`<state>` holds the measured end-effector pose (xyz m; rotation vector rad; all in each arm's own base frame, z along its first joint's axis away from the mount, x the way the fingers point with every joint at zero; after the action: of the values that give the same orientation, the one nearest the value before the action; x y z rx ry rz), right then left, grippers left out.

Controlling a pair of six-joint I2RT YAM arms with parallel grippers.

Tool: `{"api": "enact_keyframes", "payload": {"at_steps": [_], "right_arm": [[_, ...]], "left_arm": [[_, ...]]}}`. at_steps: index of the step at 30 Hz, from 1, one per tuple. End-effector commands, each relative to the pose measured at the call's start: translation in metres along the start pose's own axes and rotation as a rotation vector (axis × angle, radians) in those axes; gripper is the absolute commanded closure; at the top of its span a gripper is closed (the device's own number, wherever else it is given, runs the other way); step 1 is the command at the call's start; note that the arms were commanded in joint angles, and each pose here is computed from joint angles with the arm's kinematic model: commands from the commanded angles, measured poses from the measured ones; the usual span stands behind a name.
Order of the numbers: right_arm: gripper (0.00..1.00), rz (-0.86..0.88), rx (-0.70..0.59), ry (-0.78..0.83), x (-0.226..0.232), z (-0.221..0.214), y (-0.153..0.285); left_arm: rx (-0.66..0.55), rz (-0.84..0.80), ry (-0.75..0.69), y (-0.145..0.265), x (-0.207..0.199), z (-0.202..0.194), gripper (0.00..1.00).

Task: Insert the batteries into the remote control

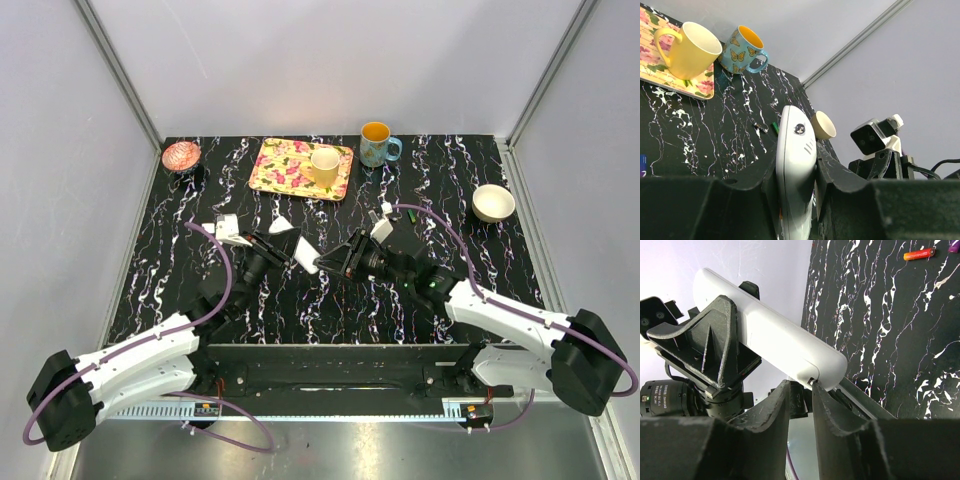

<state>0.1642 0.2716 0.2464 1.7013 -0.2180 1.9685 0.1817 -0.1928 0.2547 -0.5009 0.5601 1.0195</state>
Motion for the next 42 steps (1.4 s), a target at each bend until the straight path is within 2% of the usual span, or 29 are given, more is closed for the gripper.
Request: {"api": "enact_keyframes", "payload": {"at_steps": [1, 42], "right_arm": [[0.66, 0.117, -0.031, 0.046, 0.0338, 0.0061, 0.0048], [0.64, 0.140, -0.024, 0.051, 0.0385, 0.0047, 0.0123]], "left_arm": [[0.002, -0.115, 0.047, 0.0023, -0.0218, 0.0047, 1.00], [-0.006, -0.026, -0.007, -0.0020, -0.0140, 0.0066, 1.00]]}}
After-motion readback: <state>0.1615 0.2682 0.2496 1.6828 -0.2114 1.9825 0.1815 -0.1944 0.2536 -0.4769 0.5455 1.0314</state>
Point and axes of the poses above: each gripper's point midway between its finger pads, its own y axis back along the fingers, its own x axis along the line the jaws close on, z = x × y, the point moved 8 cm from there along y, back along the fingers, and after that the axes turned 6 degrees about -y, right-handed, at the moved point
